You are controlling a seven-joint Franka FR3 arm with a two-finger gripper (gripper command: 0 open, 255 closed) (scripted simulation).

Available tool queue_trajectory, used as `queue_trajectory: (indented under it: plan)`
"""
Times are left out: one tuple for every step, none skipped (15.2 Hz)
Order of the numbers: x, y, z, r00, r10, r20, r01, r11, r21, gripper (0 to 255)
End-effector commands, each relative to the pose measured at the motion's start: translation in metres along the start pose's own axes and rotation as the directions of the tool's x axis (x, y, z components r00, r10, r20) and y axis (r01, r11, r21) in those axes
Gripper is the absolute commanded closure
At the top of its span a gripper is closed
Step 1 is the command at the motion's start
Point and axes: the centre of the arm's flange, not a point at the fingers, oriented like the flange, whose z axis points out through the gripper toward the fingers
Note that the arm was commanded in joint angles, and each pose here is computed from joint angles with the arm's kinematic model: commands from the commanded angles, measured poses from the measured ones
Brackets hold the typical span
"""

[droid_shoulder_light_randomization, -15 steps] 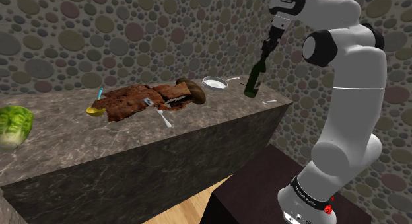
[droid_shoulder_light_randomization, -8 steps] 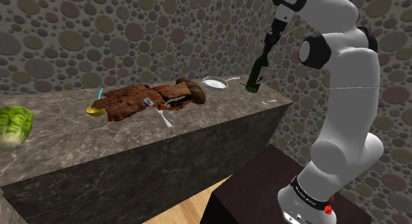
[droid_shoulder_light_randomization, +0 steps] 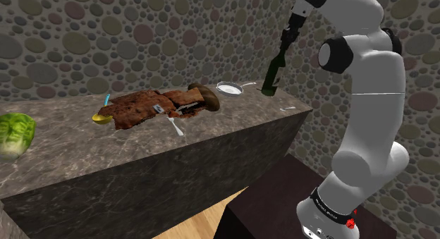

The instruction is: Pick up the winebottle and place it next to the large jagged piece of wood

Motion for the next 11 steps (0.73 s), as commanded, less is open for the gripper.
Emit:
queue_trajectory:
  plan:
    - [0.0, -0.026, 0.0, 1.0, 0.0, 0.0, 0.0, 1.0, 0.0, 255]
    - [0.001, -0.039, 0.0, 1.0, -0.001, 0.0, 0.001, 1.0, 0.0, 255]
    - [0.002, -0.053, 0.001, 1.0, -0.001, 0.0, 0.001, 1.0, 0.0, 255]
    - [0.003, -0.066, 0.001, 1.0, -0.001, 0.0, 0.001, 1.0, 0.0, 255]
    - [0.005, -0.079, 0.001, 1.0, -0.001, 0.0, 0.001, 1.0, 0.0, 255]
    - [0.006, -0.092, 0.001, 1.0, -0.001, 0.0, 0.001, 1.0, 0.0, 255]
    - [0.007, -0.105, 0.001, 1.0, -0.001, 0.0, 0.001, 1.0, 0.0, 255]
    - [0.008, -0.118, 0.001, 1.0, -0.001, 0.0, 0.001, 1.0, 0.0, 255]
    - [0.009, -0.132, 0.001, 1.0, -0.001, 0.0, 0.001, 1.0, 0.0, 255]
    - [0.01, -0.145, 0.002, 1.0, 0.0, 0.0, 0.0, 1.0, 0.0, 255]
    - [0.011, -0.158, 0.002, 1.0, 0.0, 0.0, 0.0, 1.0, 0.0, 255]
